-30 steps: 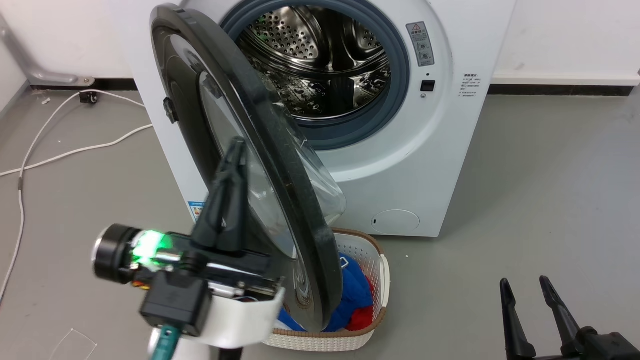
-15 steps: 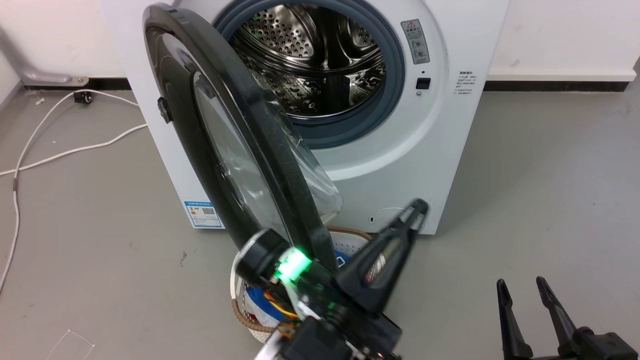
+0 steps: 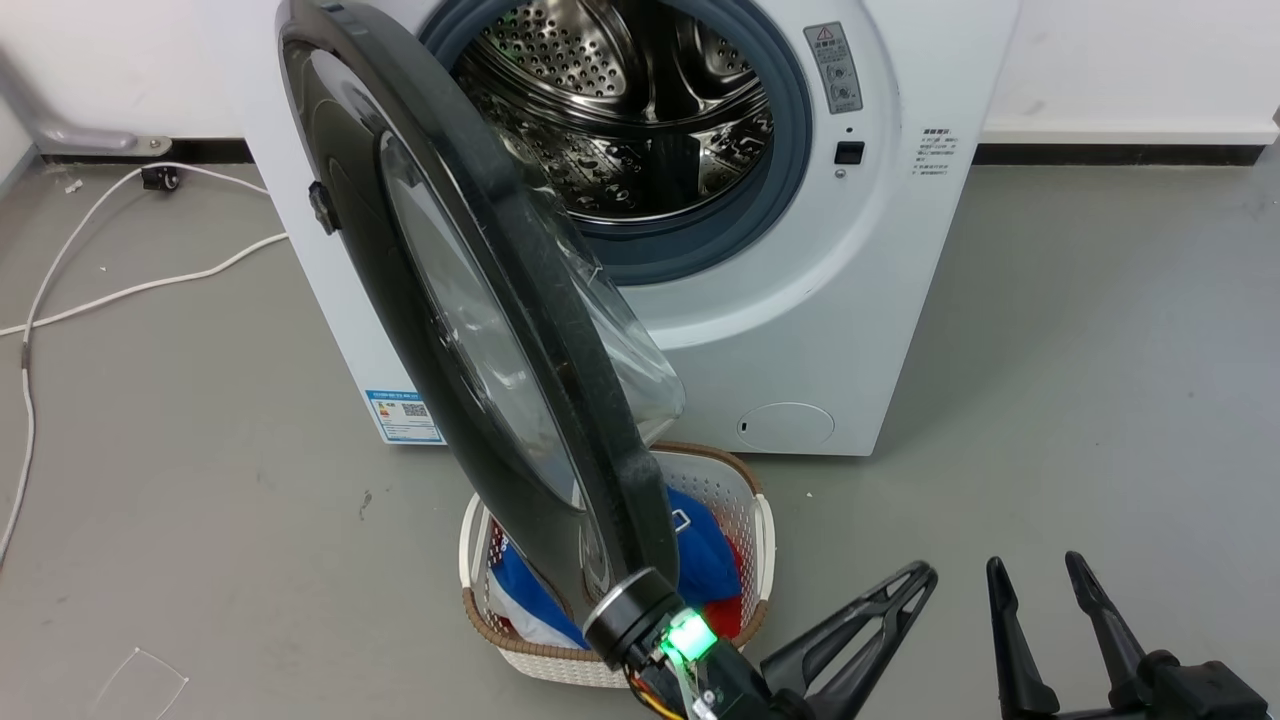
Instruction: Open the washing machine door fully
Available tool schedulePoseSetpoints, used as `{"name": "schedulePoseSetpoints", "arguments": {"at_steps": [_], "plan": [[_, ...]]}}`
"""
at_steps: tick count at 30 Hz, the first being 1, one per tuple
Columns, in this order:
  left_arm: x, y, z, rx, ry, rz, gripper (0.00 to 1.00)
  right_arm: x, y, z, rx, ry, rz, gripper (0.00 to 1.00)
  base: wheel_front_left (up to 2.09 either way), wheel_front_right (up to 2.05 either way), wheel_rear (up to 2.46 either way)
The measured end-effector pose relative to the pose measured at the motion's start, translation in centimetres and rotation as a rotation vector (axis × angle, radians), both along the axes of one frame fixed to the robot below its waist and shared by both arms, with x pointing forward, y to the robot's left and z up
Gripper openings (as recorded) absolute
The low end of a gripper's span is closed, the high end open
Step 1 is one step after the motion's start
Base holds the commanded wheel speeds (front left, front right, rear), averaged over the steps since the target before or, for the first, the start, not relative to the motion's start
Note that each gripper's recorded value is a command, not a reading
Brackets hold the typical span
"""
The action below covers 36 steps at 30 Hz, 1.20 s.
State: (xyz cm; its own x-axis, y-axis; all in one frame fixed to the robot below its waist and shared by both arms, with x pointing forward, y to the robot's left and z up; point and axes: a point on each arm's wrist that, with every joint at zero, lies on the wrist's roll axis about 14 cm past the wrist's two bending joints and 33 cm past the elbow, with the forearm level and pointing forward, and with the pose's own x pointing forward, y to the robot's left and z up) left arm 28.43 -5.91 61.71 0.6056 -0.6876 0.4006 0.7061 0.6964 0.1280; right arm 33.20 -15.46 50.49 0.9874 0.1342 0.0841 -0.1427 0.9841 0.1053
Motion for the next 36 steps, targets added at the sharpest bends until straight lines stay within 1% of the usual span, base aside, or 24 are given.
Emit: {"name": "schedulePoseSetpoints", "arguments": {"at_steps": [3,8,14,20,25,36], "plan": [[0.3,-0.1,-2.3,0.035,0.064,0.003,0.0,0.1,0.0,-0.2,0.0,0.007,0.0,1.0,0.0,0.0,0.0],[1.5,0.7,-5.8,0.086,0.165,0.05,0.0,0.3,0.0,-0.4,-0.001,0.014,0.0,1.0,0.0,0.0,0.0],[3.5,2.5,-8.2,0.1,0.249,0.135,0.0,0.6,-0.2,-0.7,-0.002,0.024,-0.007,1.0,0.0,0.0,0.0],[6.3,4.7,-8.6,0.088,0.27,0.237,0.0,0.8,-0.3,-1.3,-0.002,0.043,-0.011,1.0,0.0,0.0,0.0],[7.7,6.2,-8.9,0.082,0.284,0.297,0.0,1.1,-0.2,-1.4,-0.002,0.045,-0.01,1.0,0.0,0.0,0.0],[7.7,8.2,-9.1,0.055,0.304,0.373,0.0,1.5,0.9,-1.7,0.01,0.055,0.027,1.0,0.0,0.0,0.0]]}}
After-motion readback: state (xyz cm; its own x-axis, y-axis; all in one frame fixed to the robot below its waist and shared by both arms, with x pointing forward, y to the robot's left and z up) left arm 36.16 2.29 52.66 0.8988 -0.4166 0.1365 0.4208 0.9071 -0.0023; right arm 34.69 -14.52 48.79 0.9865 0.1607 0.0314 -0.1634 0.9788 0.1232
